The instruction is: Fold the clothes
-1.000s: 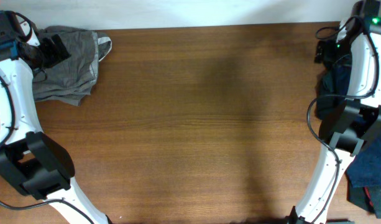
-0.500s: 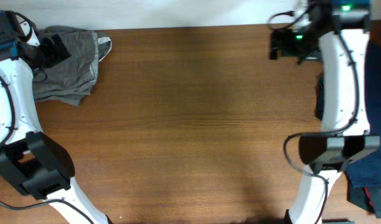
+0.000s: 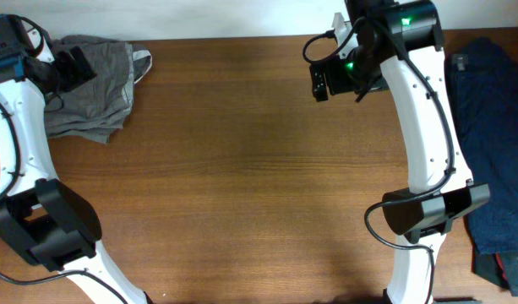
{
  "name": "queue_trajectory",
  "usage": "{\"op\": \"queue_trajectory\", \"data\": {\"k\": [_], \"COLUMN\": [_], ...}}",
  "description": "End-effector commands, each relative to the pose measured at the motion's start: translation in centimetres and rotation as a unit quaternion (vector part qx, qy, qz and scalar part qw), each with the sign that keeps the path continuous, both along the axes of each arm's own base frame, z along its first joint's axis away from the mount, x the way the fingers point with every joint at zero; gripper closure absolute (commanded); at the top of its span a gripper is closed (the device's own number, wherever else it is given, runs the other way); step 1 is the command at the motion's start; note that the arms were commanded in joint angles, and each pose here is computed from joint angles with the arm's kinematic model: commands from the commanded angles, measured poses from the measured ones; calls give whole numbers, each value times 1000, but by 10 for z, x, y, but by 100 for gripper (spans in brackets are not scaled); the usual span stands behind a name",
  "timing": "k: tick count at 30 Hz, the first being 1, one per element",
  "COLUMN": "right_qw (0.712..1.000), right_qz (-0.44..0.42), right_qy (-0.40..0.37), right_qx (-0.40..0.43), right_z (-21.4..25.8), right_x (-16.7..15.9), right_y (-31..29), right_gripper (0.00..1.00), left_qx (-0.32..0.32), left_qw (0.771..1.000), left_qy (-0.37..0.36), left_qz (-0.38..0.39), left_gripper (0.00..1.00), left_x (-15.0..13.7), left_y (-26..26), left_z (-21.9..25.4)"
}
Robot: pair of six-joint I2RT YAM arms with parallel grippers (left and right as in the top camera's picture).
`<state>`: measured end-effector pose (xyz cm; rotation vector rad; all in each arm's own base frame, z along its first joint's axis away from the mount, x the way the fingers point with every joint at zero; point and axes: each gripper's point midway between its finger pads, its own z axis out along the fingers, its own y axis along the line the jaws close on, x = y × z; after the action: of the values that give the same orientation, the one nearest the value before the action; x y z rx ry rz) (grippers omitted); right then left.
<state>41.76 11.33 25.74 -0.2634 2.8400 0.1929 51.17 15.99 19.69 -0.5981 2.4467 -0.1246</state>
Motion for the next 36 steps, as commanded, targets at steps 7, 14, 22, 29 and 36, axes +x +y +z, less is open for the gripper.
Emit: {"op": "queue_trajectory", "data": {"k": [7, 14, 22, 29, 36], "right_qw": [994, 992, 981, 971, 956], "right_qz": [-48, -77, -59, -45, -42], "right_qy": [-35, -84, -182, -233, -288], "right_qx": [87, 56, 22, 21, 26], "right_z": [48, 75, 102, 100, 73], "right_x": [-14, -20, 8, 17, -1], "right_y": [-17, -51, -62, -61, -63], "right_gripper": [1, 1, 1, 1, 1], "left_qx": [-2, -2, -2, -2, -2], "left_qw": [1000, 1000, 1000, 1000, 1000], "left_qy": [-4, -4, -4, -4, -4], "left_qz": [-10, -10, -10, -10, -10], "left_gripper": [1, 1, 1, 1, 1], "left_x": [2, 2, 2, 2, 2], "left_y": [-5, -5, -5, -5, -5], "left_z": [2, 2, 2, 2, 2]}}
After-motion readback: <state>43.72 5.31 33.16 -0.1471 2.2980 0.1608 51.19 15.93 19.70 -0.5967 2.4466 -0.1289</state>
